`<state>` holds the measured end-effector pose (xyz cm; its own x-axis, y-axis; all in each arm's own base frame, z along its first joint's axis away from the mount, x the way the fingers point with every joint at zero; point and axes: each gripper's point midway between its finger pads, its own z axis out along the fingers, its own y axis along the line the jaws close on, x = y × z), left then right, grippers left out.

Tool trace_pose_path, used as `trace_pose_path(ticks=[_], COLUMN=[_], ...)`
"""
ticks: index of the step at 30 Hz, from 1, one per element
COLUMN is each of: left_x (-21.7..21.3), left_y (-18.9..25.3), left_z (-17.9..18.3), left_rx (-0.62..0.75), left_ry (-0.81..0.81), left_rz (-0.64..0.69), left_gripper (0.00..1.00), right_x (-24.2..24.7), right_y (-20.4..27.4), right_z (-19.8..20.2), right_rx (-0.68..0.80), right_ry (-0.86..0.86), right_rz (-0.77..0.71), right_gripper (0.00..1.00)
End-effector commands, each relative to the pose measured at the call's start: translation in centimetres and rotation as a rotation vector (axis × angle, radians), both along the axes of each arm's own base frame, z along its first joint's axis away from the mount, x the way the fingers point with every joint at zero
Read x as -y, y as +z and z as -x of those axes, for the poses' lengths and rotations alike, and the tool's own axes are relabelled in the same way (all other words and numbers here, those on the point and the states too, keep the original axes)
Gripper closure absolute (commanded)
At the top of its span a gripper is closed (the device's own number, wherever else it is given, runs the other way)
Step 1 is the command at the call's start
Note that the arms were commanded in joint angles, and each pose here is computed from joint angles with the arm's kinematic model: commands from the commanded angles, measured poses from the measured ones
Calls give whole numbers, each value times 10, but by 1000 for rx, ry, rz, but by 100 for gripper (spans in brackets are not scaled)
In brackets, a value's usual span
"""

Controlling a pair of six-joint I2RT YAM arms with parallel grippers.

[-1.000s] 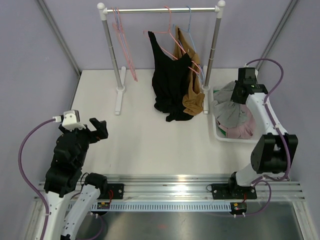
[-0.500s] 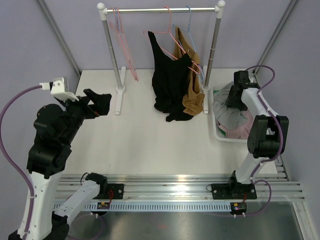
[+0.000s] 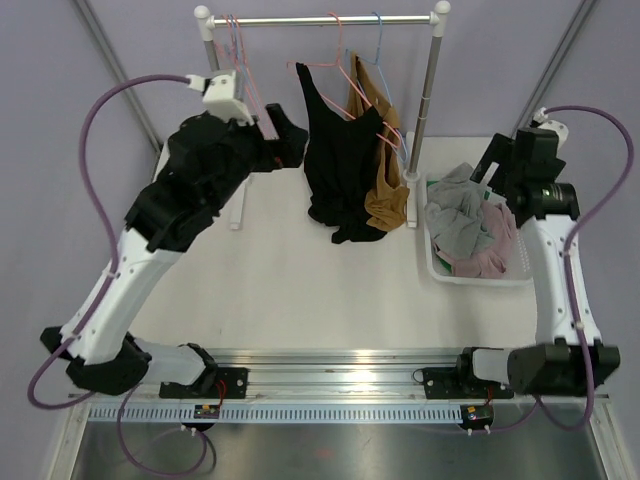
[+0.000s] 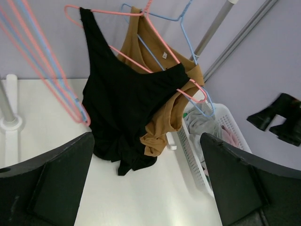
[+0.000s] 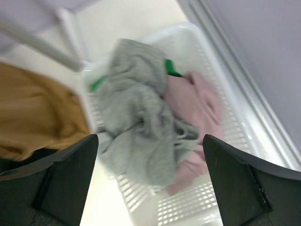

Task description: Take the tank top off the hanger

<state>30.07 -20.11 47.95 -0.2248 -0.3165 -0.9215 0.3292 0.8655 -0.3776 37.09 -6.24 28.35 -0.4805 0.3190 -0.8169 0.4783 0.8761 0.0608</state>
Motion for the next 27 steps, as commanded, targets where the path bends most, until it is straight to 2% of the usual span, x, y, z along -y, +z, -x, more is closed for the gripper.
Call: trace_pose_path(ticks=[1,4,5,6,8,14,18,22,27], left_x=[29,59,57,73,78,110,124,127,135], left_y=[31,19,33,17,30,1,-6,-14,-42], left_z=[-20,-51,-57,-74,-85,-136,-165,-191,-223], left_rx=[84,69,91,67,91,74,97,110,104], left_ry=[48,99,132,147,173,252,244,266,277], left_rz=[2,-50,-27,-46,-10,18,91,138,104], left_gripper=[1,1,1,1,1,1,1,1,6], right_x=[-49,-87,-96,-106,-118,-136,-149,-157,-176], right_y=[50,58,53,57,50,54,54,37,33], right_z=[21,39,42,52,60,93,99,98,105], right_rx=[230,309,315,330,332,374,394,343,319], right_ry=[205,342,368,410,454,533,585,607,686], right_rz=[-167,-326,-372,-412,-462,-530,-574,-592,-605], right_gripper=[1,0,1,1,1,0,0,1,0])
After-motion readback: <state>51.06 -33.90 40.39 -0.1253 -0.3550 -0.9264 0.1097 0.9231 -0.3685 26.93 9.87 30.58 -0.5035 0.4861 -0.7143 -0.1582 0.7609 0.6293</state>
